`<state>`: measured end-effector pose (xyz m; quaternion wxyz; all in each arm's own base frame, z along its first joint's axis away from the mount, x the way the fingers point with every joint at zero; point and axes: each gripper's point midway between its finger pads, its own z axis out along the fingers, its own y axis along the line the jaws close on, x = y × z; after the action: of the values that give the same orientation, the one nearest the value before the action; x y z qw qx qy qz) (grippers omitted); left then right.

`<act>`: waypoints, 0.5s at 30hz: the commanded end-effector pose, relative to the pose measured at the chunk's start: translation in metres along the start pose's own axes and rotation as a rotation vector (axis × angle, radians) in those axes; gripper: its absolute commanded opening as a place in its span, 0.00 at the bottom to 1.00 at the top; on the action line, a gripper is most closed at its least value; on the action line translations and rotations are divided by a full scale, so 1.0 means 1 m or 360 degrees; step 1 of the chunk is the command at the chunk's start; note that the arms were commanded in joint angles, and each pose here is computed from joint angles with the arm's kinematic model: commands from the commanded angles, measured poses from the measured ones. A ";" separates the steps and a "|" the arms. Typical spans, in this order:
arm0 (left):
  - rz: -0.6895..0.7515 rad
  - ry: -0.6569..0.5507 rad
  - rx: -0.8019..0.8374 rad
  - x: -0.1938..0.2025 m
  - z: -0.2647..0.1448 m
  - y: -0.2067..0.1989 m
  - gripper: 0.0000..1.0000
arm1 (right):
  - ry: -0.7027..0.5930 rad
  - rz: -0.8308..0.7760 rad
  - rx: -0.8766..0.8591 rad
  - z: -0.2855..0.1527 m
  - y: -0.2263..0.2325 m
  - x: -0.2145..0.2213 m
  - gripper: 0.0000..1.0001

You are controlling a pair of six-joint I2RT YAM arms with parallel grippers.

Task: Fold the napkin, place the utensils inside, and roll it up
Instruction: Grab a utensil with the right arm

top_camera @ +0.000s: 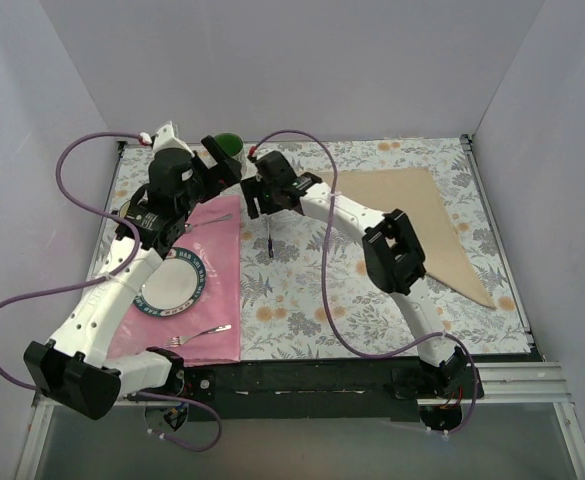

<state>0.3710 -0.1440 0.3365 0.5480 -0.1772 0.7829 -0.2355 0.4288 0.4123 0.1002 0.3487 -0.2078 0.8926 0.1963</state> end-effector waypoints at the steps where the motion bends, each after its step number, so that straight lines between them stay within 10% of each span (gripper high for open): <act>1: 0.0016 0.0084 -0.0242 0.027 -0.007 0.050 0.98 | 0.0172 -0.0121 0.0151 0.008 0.012 0.020 0.79; 15: -0.0058 -0.0069 -0.0435 0.009 -0.030 0.073 0.98 | 0.0271 -0.0118 0.0204 0.031 0.010 0.059 0.63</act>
<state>0.3461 -0.0958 0.2816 0.5122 -0.2520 0.8090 -0.1403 0.3967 0.4214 0.0404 0.2815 -0.2349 0.9236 0.1121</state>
